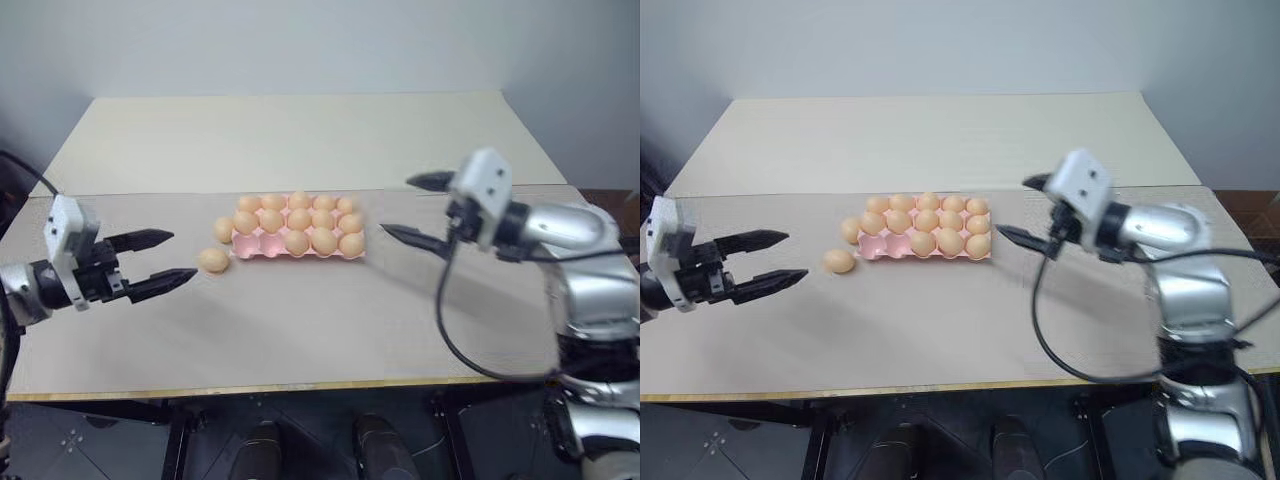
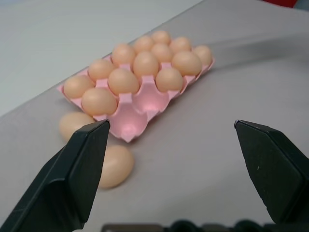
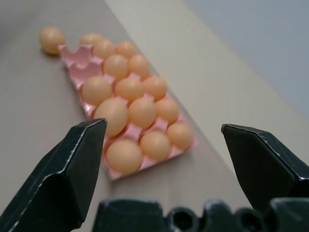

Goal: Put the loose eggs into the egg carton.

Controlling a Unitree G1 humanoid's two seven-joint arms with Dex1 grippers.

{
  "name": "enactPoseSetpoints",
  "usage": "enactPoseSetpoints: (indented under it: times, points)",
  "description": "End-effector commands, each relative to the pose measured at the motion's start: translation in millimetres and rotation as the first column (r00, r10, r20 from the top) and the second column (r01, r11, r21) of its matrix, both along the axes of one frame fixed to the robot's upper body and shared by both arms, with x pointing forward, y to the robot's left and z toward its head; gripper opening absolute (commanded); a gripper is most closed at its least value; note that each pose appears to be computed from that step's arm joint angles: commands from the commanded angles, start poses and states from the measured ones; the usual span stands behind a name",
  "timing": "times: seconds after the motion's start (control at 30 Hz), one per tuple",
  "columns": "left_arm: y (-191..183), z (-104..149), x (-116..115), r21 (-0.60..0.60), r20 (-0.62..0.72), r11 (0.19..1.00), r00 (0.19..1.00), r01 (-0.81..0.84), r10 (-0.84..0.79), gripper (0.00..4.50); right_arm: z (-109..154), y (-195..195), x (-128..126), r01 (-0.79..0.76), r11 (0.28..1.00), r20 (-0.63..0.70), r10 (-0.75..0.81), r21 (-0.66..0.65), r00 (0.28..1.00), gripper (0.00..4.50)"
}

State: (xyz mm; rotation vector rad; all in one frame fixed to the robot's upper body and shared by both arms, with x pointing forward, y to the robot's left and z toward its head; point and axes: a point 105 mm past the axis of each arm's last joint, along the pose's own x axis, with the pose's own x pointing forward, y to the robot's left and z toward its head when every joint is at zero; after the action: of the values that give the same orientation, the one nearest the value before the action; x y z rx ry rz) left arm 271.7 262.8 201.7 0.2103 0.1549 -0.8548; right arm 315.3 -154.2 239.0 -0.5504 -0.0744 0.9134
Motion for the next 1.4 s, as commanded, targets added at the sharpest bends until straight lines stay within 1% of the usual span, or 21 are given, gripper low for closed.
enactPoseSetpoints:
  times: [0.03, 0.1, 0.17, 0.23, 0.37, 0.53, 0.6, 0.7, 0.87, 1.07, 1.17, 1.23, 1.33, 1.4]
  points:
    - [15.5, 6.4, -4.8, 0.018, 0.042, 0.998, 0.998, -0.054, 0.053, 4.50, -0.3, -17.8, -29.4, -0.057, 0.998, -0.095, 0.057, 0.006, 0.994, 4.45]
    - [17.7, 6.0, -5.7, -0.003, 0.042, 0.997, 0.996, -0.075, 0.075, 4.50, -11.9, -25.9, -38.7, -0.061, 0.998, -0.171, 0.058, -0.009, 0.984, 4.45]
    - [17.8, 3.1, -8.6, -0.010, 0.032, 0.997, 0.996, -0.079, 0.079, 4.50, -16.6, -28.8, -42.9, -0.059, 0.998, -0.196, 0.057, -0.005, 0.979, 4.45]
    - [17.1, -0.1, -10.9, -0.005, 0.023, 0.997, 0.997, -0.079, 0.079, 4.50, -15.6, -27.7, -43.2, -0.057, 0.998, -0.192, 0.058, 0.011, 0.980, 4.45]
    - [15.1, -0.4, -11.0, -0.007, 0.020, 0.996, 0.996, -0.087, 0.087, 4.50, -14.8, -26.9, -40.0, -0.058, 0.998, -0.181, 0.057, 0.002, 0.982, 4.45]
    - [5.7, -8.1, -3.8, -0.024, -0.026, 0.991, 0.991, -0.134, 0.133, 4.50, -15.1, -26.9, -36.1, -0.059, 0.998, -0.164, 0.056, -0.017, 0.985, 4.45]
    - [-1.7, -16.5, 3.9, -0.041, -0.049, 0.983, 0.983, -0.177, 0.175, 4.50, -13.8, -25.3, -34.1, -0.062, 0.998, -0.149, 0.058, -0.020, 0.987, 4.45]
    - [-8.2, -32.4, 20.9, -0.028, -0.060, 0.961, 0.960, -0.274, 0.272, 4.50, -10.2, -21.9, -31.5, -0.065, 0.998, -0.124, 0.063, -0.019, 0.990, 4.45]
    - [-10.2, -46.9, 49.0, -0.011, -0.016, 0.922, 0.922, -0.387, 0.387, 4.50, -4.4, -19.2, -29.2, -0.061, 0.998, -0.088, 0.060, -0.016, 0.994, 4.45]
    - [-19.7, -56.1, 73.6, -0.018, -0.004, 0.922, 0.922, -0.388, 0.388, 4.50, -2.7, -16.5, -31.6, -0.055, 0.998, -0.067, 0.055, -0.004, 0.996, 4.45]
    - [-29.8, -62.7, 80.2, 0.006, -0.012, 0.943, 0.943, -0.333, 0.333, 4.50, -2.2, -14.5, -35.3, -0.055, 0.998, -0.057, 0.055, 0.000, 0.997, 4.45]
    - [-31.7, -63.4, 85.8, -0.002, -0.020, 0.945, 0.945, -0.327, 0.327, 4.50, -0.7, -13.8, -36.8, -0.055, 0.999, -0.051, 0.055, 0.003, 0.997, 4.45]
    - [-35.2, -66.3, 94.9, 0.007, -0.044, 0.948, 0.947, -0.318, 0.318, 3.87, 3.8, -11.0, -39.3, -0.063, 0.998, -0.039, 0.064, 0.012, 0.997, 4.50]
    - [-36.8, -67.3, 96.0, 0.014, -0.048, 0.952, 0.951, -0.307, 0.307, 3.21, 5.3, -10.2, -39.9, -0.064, 0.998, -0.034, 0.064, 0.014, 0.997, 4.50]
